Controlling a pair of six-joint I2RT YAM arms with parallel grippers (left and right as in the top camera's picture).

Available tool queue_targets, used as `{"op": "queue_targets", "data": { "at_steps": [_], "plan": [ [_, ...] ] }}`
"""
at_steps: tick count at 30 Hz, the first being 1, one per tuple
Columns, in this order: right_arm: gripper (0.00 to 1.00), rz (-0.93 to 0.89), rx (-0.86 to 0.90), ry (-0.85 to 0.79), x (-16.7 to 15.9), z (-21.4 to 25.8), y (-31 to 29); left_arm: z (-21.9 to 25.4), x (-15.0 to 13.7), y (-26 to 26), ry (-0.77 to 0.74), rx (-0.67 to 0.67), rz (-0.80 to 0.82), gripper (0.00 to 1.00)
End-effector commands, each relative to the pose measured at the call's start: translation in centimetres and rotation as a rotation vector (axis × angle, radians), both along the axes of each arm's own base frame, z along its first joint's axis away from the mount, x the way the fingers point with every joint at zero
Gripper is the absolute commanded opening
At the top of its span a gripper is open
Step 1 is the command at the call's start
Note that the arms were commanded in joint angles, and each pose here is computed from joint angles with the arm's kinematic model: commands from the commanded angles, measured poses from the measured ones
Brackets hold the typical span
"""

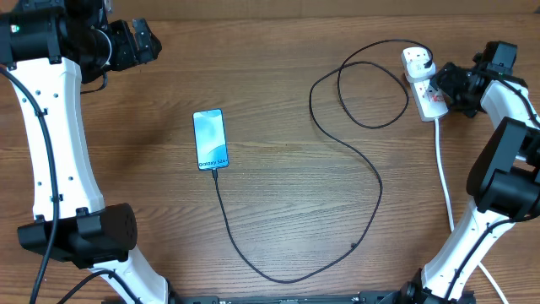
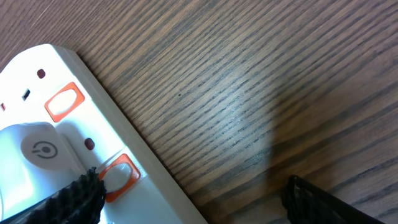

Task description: Plug charger to phone and switch on socket

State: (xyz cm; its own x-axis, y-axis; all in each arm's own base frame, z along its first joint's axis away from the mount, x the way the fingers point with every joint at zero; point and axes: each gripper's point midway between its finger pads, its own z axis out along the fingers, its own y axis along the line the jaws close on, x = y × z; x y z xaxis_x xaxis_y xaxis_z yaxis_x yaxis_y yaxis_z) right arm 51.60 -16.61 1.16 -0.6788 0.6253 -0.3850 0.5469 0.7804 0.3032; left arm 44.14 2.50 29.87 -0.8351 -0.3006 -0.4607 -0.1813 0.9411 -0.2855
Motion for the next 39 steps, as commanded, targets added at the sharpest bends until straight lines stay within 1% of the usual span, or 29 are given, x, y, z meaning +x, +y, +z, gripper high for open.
{"op": "queue_targets", "data": {
  "at_steps": [1,2,13,24,39],
  "plan": [
    [0.97,0.069,0.166,0.164,-3.0,-7.0,5.7,-0.4,0.2,0.0,0.008,0.001,-0.003,1.0],
    [1.0,0.059,0.158,0.162,-2.9,-6.9,5.2,-0.4,0.2,0.0,0.008,0.001,-0.003,1.0],
    [1.0,-0.015,0.137,0.105,-2.2,-3.8,0.8,-0.4,0.2,0.0,0.008,0.001,-0.003,1.0],
    [1.0,0.01,0.126,0.103,-1.9,-4.4,2.1,-0.4,0.2,0.0,0.008,0.001,-0.003,0.99],
    [1.0,0.001,0.088,0.144,-2.6,-6.3,2.1,-0.4,0.2,0.0,0.008,0.001,-0.003,1.0]
  ]
}}
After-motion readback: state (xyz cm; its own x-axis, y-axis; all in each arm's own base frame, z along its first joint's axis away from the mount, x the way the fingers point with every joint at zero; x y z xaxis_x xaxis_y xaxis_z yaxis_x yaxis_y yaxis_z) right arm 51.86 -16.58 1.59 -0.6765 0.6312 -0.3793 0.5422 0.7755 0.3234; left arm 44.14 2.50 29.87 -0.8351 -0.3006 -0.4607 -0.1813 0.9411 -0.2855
